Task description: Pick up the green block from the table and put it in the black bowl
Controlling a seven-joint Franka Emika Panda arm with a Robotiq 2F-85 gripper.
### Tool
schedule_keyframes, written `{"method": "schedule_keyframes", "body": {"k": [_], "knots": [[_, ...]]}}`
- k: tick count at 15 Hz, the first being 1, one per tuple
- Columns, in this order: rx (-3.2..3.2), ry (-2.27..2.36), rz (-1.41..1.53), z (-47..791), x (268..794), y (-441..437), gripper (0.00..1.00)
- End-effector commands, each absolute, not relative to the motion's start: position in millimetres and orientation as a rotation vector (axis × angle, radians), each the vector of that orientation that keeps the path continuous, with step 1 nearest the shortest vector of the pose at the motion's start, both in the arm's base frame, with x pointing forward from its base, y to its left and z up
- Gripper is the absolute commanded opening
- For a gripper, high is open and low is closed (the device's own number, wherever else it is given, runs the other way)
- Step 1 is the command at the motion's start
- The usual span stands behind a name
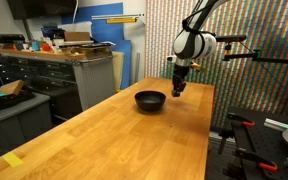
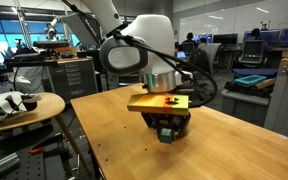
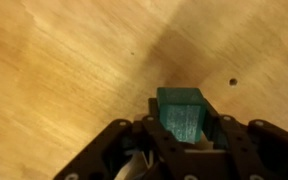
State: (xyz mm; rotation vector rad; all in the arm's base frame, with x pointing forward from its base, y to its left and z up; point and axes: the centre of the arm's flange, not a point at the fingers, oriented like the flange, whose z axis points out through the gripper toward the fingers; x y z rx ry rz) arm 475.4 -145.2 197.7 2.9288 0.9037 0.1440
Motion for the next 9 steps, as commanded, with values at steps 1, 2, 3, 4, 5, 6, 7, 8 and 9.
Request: {"method": "schedule_keyframes", "body": {"k": [1,2,3,4,5,6,7,8,9], "knots": [[2.936,0.860,0.172,260.0,520.1,-132.0,0.17],[2.931,0.863,0.181,270.6,530.9,-129.7,0.17],[2.932,0.863,0.190,280.7,540.8,-127.3,0.17],[2.927,0.875,0.191,290.3,552.0,-123.4,0.17],[2.924,0.878,0.192,297.5,560.7,-118.6,0.17],[2.929,0.885,0.191,303.2,567.6,-113.6,0.17],[2.940,0.888,0.189,308.2,572.6,-109.6,0.17],[2.951,0.896,0.190,311.1,576.9,-104.6,0.17],[2.965,0.905,0.186,311.0,580.5,-97.5,0.17]]}}
